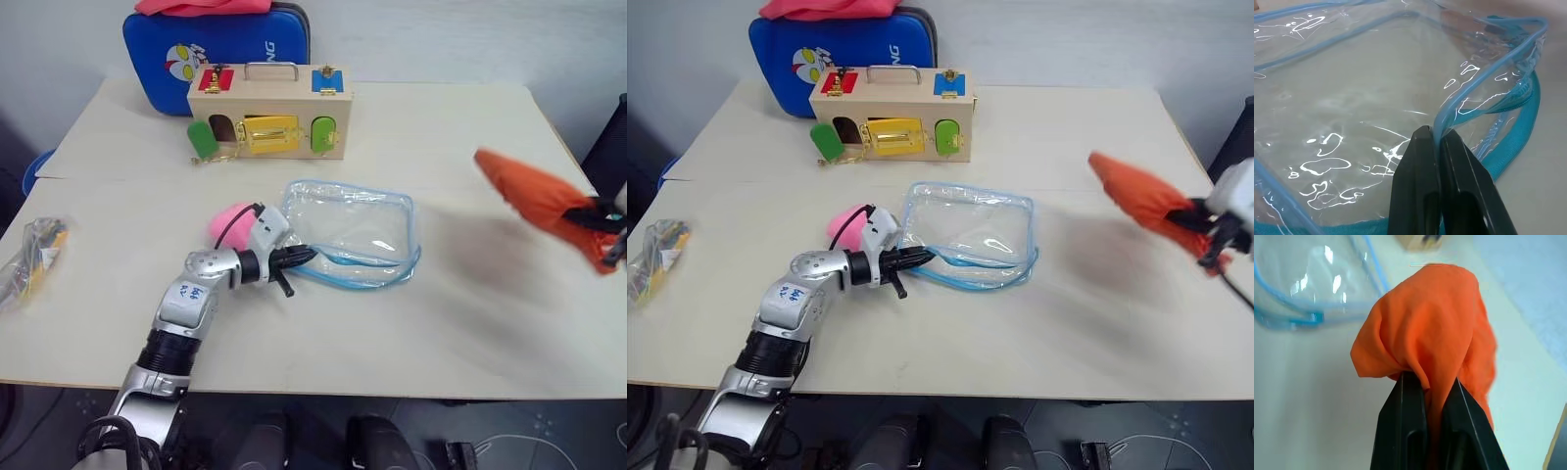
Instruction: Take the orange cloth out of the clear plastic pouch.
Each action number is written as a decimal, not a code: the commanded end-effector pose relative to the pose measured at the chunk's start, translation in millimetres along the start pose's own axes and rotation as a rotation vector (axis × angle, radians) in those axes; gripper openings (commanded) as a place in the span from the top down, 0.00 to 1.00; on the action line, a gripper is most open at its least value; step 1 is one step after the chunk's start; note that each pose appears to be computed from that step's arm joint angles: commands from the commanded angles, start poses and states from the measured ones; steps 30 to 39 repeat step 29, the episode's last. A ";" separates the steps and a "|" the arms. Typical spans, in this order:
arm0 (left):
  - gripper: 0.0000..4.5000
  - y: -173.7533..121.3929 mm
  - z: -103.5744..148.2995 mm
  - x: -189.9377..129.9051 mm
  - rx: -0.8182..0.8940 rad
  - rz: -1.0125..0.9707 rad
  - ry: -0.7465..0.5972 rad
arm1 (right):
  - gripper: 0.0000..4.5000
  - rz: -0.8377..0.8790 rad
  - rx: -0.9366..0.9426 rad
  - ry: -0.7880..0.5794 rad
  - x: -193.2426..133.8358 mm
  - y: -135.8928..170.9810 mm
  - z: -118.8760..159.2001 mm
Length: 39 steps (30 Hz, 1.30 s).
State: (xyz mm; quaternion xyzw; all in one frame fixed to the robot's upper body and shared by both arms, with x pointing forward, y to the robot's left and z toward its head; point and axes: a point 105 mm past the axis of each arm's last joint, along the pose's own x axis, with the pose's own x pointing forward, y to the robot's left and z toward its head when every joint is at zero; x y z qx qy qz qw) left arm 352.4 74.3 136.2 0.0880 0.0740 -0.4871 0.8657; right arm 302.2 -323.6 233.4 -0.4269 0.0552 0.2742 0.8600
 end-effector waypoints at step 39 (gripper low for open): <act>0.00 -12.3 -69.3 -170.4 0.205 0.073 0.085 | 0.00 0.275 0.364 -0.528 48.7 172.8 43.0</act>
